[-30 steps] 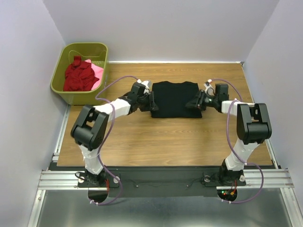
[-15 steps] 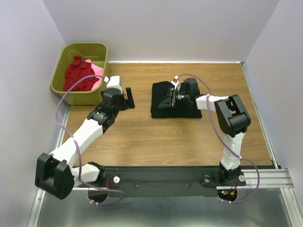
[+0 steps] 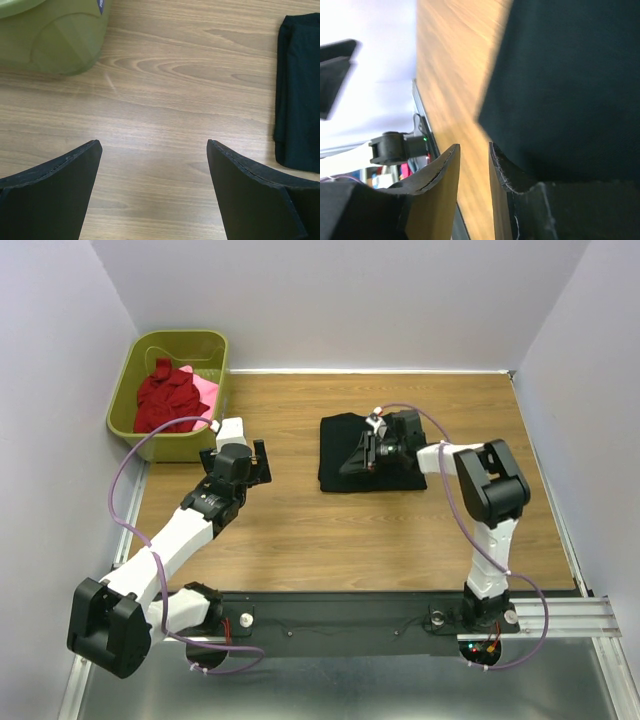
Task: Fold and stack the t-shirts
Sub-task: Fold the tshirt
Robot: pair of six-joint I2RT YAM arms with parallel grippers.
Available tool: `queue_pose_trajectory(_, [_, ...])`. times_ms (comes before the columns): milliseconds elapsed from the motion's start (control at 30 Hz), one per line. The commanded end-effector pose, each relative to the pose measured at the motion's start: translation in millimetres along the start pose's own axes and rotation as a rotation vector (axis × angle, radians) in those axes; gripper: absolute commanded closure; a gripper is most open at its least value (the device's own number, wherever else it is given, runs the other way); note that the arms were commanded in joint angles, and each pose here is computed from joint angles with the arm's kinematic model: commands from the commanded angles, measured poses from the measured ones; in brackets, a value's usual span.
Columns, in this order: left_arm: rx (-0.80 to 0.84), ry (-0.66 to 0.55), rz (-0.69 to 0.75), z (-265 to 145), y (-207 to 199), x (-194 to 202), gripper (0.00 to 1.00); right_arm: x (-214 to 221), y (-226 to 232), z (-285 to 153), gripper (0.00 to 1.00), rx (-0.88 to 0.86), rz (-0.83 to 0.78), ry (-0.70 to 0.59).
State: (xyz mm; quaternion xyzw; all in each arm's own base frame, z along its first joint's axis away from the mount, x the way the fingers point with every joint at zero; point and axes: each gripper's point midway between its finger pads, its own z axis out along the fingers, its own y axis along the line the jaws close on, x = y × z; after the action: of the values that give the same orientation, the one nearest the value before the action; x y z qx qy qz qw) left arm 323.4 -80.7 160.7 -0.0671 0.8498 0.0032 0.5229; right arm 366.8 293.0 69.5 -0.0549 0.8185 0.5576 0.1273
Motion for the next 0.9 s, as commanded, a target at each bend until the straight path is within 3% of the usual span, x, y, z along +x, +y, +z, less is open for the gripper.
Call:
queue_pose_trajectory(0, [-0.018, -0.097, -0.03, -5.5, 1.7, -33.0, 0.01, -27.5, 40.9, -37.5, 0.64, -0.016, -0.114, -0.107])
queue_pose_trajectory(233, [-0.022, -0.106, -0.027, -6.7, 3.5, -34.2, 0.02, 3.6, 12.2, -61.7, 0.64, -0.011, -0.051, -0.048])
queue_pose_trajectory(333, [-0.025, -0.099, -0.021, -5.0, 3.3, -32.2, 0.02, 35.0, -21.4, -55.8, 0.65, 0.011, 0.022, 0.023])
queue_pose_trajectory(500, [-0.039, -0.1, -0.017, -4.4, 5.9, -31.5, 0.02, 43.2, -64.5, -58.7, 0.66, 0.084, 0.066, 0.012])
queue_pose_trajectory(667, [-0.046, -0.095, -0.012, -3.4, 7.2, -28.9, 0.02, 15.1, -37.3, -76.0, 0.66, 0.083, 0.0, -0.063])
queue_pose_trajectory(867, [-0.007, -0.09, -0.021, -0.2, -1.8, -28.4, 0.02, -60.3, 14.2, -124.9, 0.65, 0.078, -0.116, -0.26])
